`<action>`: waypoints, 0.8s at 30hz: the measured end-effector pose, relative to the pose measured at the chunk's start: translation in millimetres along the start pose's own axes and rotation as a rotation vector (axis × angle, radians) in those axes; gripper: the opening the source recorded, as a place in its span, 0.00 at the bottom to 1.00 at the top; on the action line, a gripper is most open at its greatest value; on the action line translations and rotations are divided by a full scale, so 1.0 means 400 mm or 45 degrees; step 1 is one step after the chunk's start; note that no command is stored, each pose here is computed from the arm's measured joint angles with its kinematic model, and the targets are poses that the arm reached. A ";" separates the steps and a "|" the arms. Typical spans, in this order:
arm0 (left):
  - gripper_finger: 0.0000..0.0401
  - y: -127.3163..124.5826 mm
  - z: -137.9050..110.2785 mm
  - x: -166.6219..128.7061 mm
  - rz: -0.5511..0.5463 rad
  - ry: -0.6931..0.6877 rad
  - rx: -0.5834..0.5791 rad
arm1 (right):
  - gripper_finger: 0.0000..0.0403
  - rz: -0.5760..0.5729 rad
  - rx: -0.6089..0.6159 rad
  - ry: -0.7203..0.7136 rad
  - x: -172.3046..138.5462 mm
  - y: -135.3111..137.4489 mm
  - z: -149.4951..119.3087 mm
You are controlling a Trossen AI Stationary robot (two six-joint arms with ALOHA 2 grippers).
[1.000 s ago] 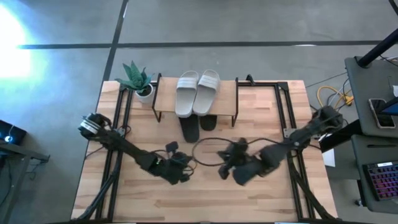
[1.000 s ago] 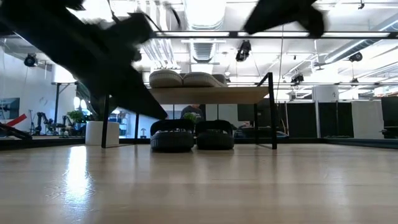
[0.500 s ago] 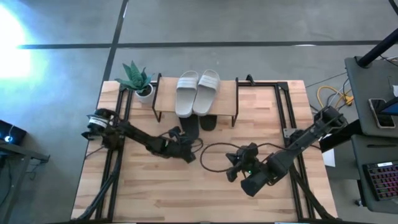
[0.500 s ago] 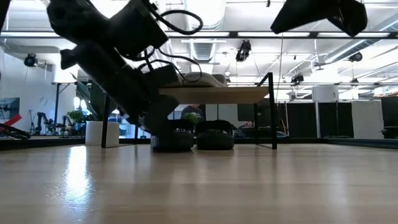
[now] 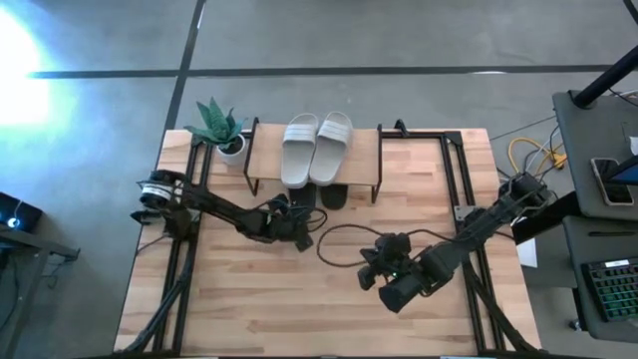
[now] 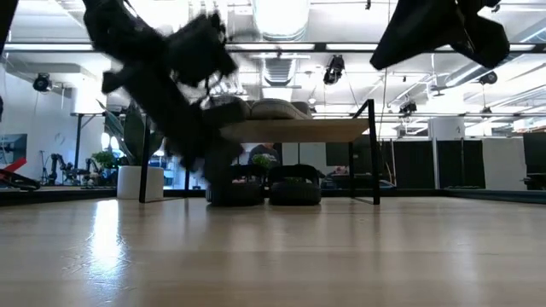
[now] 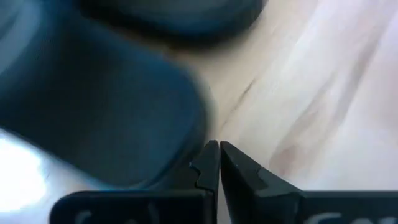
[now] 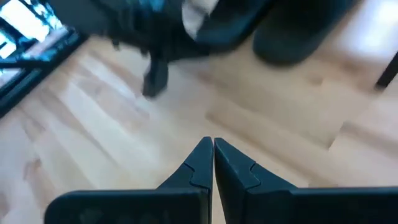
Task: Pick and place slides into the shelf
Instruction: Adjust the black slides under the shelf, then return to Home Position
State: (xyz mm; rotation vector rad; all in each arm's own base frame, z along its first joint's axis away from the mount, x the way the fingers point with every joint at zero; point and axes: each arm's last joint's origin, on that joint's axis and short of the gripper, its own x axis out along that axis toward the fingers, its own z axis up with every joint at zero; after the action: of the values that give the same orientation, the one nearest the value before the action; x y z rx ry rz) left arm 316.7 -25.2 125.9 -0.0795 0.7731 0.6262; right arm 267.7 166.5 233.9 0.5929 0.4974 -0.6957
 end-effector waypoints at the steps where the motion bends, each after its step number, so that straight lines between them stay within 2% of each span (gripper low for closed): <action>1: 0.00 -0.010 0.017 -0.016 -0.050 -0.021 -0.015 | 0.02 0.008 0.016 0.041 0.003 0.001 0.000; 4: 0.00 -0.048 0.074 -0.102 -0.240 -0.137 -0.044 | 0.02 0.089 0.007 0.144 -0.005 0.014 0.004; 6: 0.00 -0.065 0.092 -0.166 -0.353 -0.194 -0.041 | 0.02 0.203 -0.030 0.223 -0.010 0.032 0.011; 9: 0.00 -0.068 0.110 -0.266 -0.498 -0.263 -0.154 | 0.02 0.539 -0.122 0.365 -0.003 0.080 0.043; 11: 0.00 -0.057 0.110 -0.333 -0.608 -0.297 -0.270 | 0.02 0.788 -0.187 0.368 0.015 0.107 0.088; 13: 0.00 -0.040 0.094 -0.390 -0.710 -0.300 -0.366 | 0.02 0.893 -0.239 0.322 0.048 0.108 0.137; 16: 0.00 -0.007 0.053 -0.459 -0.845 -0.311 -0.422 | 0.02 0.846 -0.299 0.314 0.103 0.071 0.202; 18: 0.00 0.018 0.024 -0.488 -0.911 -0.352 -0.455 | 0.02 0.757 -0.359 0.358 0.122 0.030 0.234; 21: 0.00 0.058 -0.014 -0.496 -0.985 -0.442 -0.540 | 0.02 0.585 -0.425 0.422 0.119 -0.037 0.274; 24: 0.00 0.099 -0.037 -0.479 -1.024 -0.576 -0.651 | 0.02 0.451 -0.464 0.405 0.086 -0.094 0.314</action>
State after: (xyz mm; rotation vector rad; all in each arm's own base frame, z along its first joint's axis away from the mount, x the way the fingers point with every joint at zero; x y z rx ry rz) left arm 181.0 -92.8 250.4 -0.6613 0.0874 0.0429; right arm 292.0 46.3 291.8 0.4311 0.7724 -0.1633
